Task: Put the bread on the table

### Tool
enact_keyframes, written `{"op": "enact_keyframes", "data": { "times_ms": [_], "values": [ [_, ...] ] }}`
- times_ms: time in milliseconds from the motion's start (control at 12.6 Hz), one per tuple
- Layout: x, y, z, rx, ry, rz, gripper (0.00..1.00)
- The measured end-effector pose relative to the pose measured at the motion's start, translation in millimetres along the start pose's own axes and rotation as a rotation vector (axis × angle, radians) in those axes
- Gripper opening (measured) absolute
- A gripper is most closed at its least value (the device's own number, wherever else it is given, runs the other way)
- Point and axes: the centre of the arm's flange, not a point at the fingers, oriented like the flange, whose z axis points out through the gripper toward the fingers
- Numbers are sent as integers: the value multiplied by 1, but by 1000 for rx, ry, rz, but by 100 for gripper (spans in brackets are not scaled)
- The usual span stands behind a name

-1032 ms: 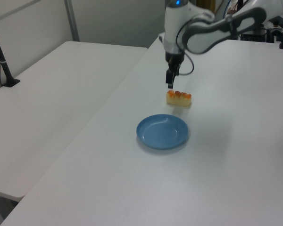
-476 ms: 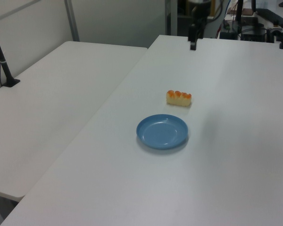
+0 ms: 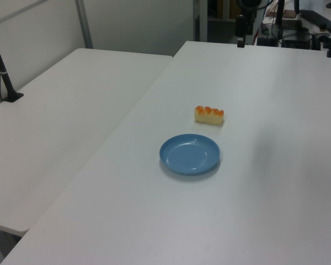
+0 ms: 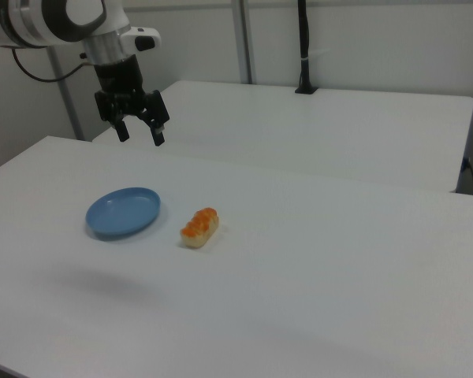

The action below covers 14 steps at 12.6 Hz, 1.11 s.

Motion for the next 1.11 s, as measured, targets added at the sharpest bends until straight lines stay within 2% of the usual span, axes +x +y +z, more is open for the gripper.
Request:
{"op": "enact_keyframes", "data": {
  "times_ms": [397,1111],
  "values": [
    [-5,1,3,5,-38,0,100],
    [-5,-1,2,20,-38,1,100]
  ]
}}
